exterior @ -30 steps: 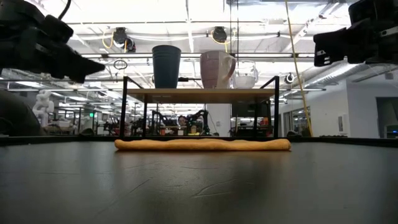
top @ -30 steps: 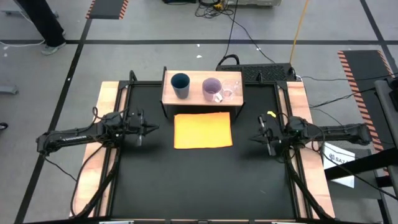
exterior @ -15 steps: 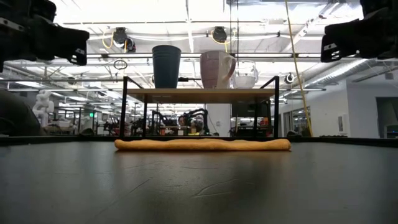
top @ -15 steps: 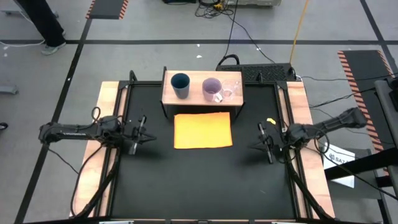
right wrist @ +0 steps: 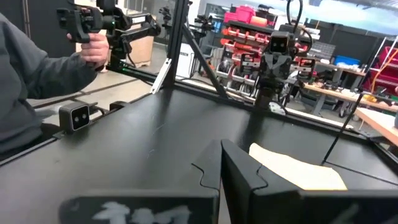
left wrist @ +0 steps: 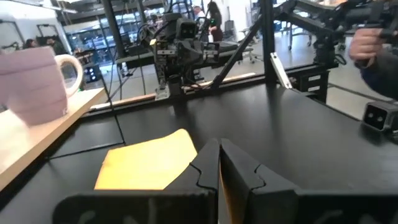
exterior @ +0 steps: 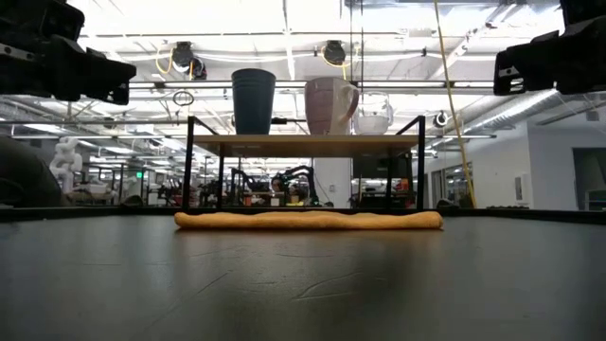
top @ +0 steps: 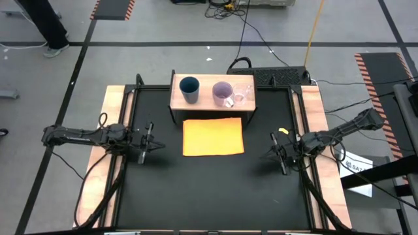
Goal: Stack small to large cups/mugs on shelf
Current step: Return to Home Position
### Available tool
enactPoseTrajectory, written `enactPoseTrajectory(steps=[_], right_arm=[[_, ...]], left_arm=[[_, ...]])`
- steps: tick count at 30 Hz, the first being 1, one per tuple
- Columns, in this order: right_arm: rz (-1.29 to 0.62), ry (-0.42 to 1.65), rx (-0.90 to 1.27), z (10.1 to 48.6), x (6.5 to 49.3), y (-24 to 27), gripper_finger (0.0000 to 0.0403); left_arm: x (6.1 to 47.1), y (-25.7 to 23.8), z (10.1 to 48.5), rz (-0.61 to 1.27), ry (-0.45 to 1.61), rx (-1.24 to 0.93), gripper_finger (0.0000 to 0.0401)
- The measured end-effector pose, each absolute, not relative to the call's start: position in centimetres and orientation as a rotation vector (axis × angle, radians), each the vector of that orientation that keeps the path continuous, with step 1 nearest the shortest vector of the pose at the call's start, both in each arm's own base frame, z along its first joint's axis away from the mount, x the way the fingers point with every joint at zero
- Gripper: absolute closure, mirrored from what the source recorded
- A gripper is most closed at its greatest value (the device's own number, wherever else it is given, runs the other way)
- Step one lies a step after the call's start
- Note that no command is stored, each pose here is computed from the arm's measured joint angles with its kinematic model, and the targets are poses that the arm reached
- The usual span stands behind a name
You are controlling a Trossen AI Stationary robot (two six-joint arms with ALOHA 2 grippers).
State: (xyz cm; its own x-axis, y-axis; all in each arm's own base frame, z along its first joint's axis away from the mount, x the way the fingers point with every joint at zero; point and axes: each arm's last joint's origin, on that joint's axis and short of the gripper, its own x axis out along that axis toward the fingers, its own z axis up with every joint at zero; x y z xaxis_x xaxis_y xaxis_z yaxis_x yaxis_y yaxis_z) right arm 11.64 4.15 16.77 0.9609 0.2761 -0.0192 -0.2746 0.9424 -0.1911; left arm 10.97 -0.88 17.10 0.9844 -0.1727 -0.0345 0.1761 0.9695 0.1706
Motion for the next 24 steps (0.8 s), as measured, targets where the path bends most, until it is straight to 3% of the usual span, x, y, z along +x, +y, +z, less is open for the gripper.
enactPoseTrajectory(steps=[14, 24], right_arm=[[0.306, -0.033, -0.057, 17.2, 11.7, 4.5, 0.0403], [0.343, -0.145, -0.137, 17.9, 12.1, 5.6, 0.0403]], left_arm=[[10.9, -0.8, 16.4, -0.157, 0.1, 0.113, 0.0384], [11.0, -0.8, 16.6, -0.139, 0.082, 0.071, 0.0384]])
